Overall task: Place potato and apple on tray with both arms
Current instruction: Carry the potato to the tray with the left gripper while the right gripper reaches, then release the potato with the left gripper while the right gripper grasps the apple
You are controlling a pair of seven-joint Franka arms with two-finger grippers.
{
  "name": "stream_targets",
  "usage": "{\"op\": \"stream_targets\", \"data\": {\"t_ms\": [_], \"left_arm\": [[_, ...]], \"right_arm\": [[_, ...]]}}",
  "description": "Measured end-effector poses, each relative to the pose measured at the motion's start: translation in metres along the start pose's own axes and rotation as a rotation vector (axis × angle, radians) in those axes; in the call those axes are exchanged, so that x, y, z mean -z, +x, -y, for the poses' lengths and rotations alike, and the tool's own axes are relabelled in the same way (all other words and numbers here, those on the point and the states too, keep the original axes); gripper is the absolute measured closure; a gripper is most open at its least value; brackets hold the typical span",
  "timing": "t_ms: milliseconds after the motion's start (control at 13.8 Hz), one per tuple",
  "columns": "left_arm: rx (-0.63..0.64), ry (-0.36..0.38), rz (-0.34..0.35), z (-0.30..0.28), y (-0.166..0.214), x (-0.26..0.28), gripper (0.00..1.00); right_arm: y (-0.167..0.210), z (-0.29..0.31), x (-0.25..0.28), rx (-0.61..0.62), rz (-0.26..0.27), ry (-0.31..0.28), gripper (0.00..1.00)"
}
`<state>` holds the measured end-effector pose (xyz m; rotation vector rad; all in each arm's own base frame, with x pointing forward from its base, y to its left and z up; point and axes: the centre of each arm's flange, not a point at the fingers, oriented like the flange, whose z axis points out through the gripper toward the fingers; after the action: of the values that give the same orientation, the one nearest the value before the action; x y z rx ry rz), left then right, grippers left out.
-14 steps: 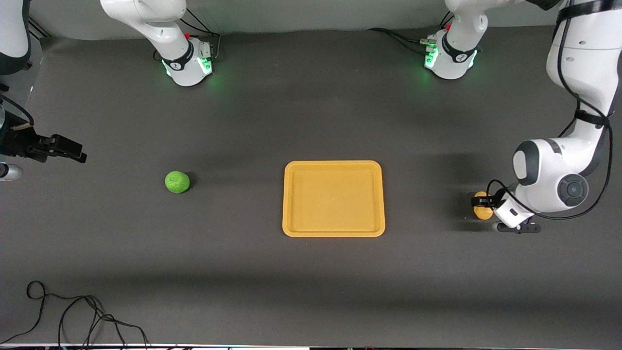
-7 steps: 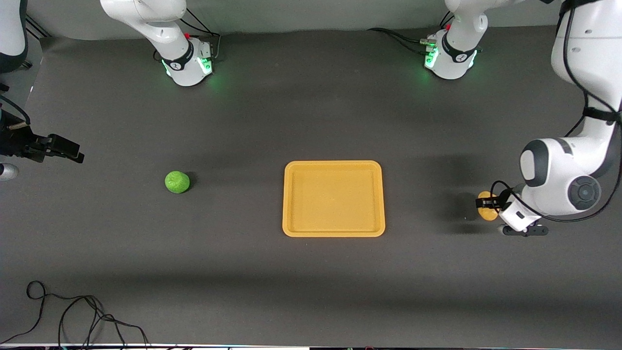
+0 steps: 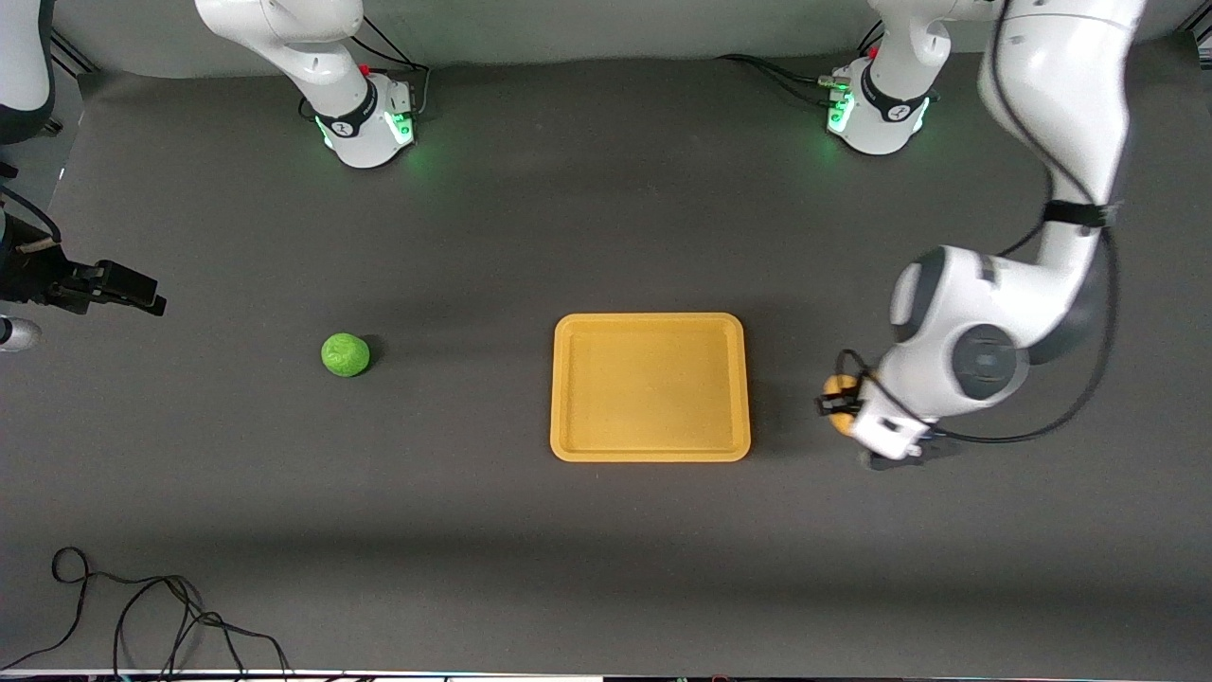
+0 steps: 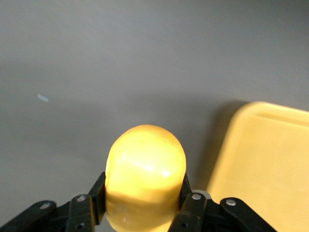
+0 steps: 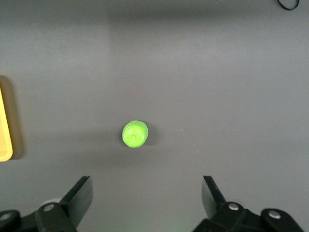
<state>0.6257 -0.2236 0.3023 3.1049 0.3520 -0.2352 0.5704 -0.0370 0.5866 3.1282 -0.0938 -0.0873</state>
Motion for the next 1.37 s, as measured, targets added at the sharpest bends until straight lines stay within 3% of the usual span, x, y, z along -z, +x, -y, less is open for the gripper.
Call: {"op": "stream_targets", "data": {"t_ms": [217,433,794,1011,1300,1372], "left_arm": [[-0.013,0.036,0.037,-0.061,-0.036,-0.043,0.40],[0.000,0.037,0.030,-0.097,-0.057,-0.076,0.40],[-0.010,0.036,0.028,-0.109,-0.064,-0.094,0.40],[-0.012,0.034,0.028,-0.111,-0.064,-0.104,0.40],[-0.016,0.034,0.016,-0.112,-0.062,-0.102,0.02],[-0.016,0.034,0.014,-0.112,-0.061,-0.100,0.00]], "right_arm": [[-0.006,-0.001,-0.003,-0.002,0.007,0.001,0.00],[-0.026,0.002,-0.007,0.003,0.021,0.016,0.00],[-0.076,0.051,-0.045,0.103,-0.008,0.016,0.00],[-0.076,0.073,-0.086,0.149,-0.010,0.014,0.00],[-0.061,0.073,-0.182,0.187,-0.033,0.013,0.00],[-0.057,0.070,-0.207,0.188,-0.033,0.013,0.00]]}}
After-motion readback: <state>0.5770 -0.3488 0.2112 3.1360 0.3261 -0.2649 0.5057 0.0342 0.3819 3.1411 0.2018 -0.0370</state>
